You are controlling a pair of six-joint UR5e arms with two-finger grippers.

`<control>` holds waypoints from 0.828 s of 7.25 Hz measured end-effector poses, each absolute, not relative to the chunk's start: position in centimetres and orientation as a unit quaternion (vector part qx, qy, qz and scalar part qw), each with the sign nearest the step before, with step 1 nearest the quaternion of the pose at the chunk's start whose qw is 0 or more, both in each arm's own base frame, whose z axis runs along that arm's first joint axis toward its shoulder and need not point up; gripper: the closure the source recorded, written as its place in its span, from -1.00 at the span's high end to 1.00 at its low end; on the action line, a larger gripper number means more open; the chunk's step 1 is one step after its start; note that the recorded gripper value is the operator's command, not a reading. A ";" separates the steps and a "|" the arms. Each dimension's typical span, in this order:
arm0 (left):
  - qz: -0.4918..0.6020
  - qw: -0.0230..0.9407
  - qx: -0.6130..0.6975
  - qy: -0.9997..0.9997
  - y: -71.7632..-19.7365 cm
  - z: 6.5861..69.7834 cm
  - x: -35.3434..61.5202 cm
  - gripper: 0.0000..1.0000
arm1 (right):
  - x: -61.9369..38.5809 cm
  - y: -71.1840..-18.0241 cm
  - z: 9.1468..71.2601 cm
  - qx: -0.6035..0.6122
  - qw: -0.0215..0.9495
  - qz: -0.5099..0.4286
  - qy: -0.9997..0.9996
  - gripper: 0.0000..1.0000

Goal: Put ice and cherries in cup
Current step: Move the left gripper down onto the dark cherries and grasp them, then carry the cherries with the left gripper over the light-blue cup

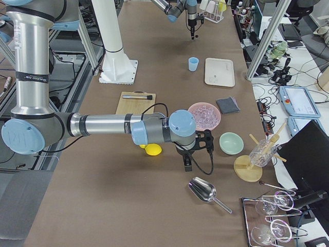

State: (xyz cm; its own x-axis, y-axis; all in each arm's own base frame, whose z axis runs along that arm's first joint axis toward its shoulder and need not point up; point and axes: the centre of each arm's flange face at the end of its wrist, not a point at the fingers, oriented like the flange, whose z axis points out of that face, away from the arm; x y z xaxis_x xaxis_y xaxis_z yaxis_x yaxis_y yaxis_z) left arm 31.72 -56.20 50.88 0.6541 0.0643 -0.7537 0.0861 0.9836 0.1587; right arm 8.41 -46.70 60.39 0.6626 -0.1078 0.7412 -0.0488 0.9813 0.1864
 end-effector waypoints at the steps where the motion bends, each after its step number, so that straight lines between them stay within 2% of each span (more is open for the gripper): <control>1: -0.010 0.904 0.093 0.417 -57.8 47.9 32.3 -1.00 | 8.4 -46.6 60.5 0.095 0.907 -0.016 -0.411 0.99; 4: -0.037 0.896 0.084 0.434 -61.0 33.1 37.5 -1.00 | 8.4 -46.6 60.3 0.096 0.906 -0.016 -0.412 0.99; 6: -0.084 0.878 0.063 0.467 -58.2 23.8 44.8 -1.00 | 8.4 -47.1 59.9 0.099 0.905 -0.018 -0.413 0.99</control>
State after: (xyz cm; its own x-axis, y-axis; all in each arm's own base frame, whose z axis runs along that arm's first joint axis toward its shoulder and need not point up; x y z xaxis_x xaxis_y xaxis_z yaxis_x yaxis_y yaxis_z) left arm 44.83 -58.20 23.77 0.5500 -0.0879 -0.8305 0.2058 0.9781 0.0327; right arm 8.40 -47.06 59.89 0.6577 -0.1140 0.7446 -0.0498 0.9797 0.1940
